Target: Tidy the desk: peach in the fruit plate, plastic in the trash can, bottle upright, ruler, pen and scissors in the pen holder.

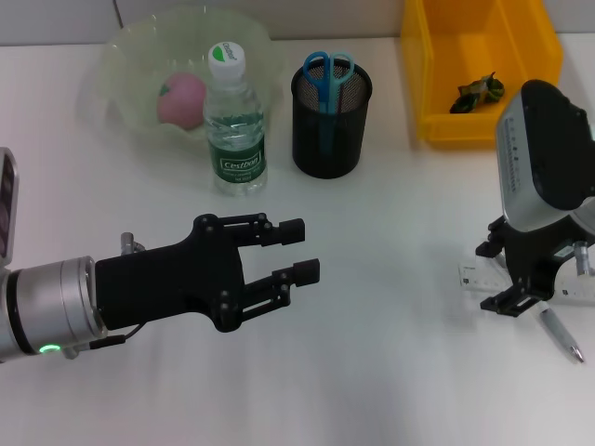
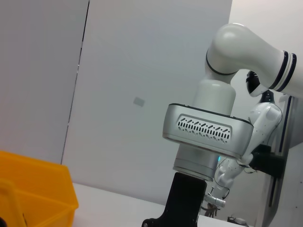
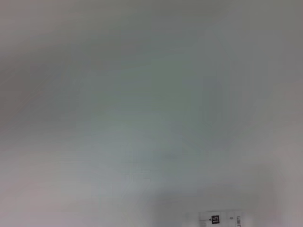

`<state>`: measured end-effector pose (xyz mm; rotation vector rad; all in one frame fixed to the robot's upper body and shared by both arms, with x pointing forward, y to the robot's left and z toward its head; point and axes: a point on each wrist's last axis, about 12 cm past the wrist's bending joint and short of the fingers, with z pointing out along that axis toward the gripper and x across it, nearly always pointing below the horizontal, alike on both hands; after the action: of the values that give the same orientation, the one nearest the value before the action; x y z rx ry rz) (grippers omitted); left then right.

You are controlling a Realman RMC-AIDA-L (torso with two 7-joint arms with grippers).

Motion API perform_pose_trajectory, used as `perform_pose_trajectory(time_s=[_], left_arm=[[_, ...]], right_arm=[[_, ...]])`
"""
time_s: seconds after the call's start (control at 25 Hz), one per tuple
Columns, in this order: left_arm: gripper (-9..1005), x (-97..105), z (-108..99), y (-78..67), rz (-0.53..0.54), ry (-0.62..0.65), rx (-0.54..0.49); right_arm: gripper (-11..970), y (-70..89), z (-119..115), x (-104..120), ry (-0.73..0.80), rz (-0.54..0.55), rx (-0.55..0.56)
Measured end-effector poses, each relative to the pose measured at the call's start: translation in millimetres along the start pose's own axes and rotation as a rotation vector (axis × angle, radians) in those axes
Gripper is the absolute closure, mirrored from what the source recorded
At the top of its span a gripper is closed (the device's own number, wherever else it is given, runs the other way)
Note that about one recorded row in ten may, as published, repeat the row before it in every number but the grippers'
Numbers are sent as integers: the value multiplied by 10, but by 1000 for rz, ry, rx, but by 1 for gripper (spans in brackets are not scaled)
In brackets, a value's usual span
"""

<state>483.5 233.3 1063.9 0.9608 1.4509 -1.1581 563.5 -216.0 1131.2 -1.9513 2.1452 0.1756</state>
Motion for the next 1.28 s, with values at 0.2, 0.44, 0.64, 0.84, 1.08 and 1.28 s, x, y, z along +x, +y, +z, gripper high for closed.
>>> perform_pose_trajectory(time_s=[0.2,0.44,0.64,0.84,1.08,1.28], left_arm=[[541,3,2,4,0,2,-4],[540,4,2,6,10,2,-5],[539,3,0,11,10,3,-9],[539,-4,-7,22,13,0,-17],[540,1,-8,33,13,6,-25],[540,3,-8,36,13,8,-28]], right_arm=[[255,1,45,-10,4,-2,-12],[254,5,62,-23,2,-6,-19],[361,7,68,-32,1,-11,-19],[483,-1,84,-21,-2,-6,-8],[571,-2,103,-15,0,-3,-12],[573,-14,52,-36,-19,-5,9]])
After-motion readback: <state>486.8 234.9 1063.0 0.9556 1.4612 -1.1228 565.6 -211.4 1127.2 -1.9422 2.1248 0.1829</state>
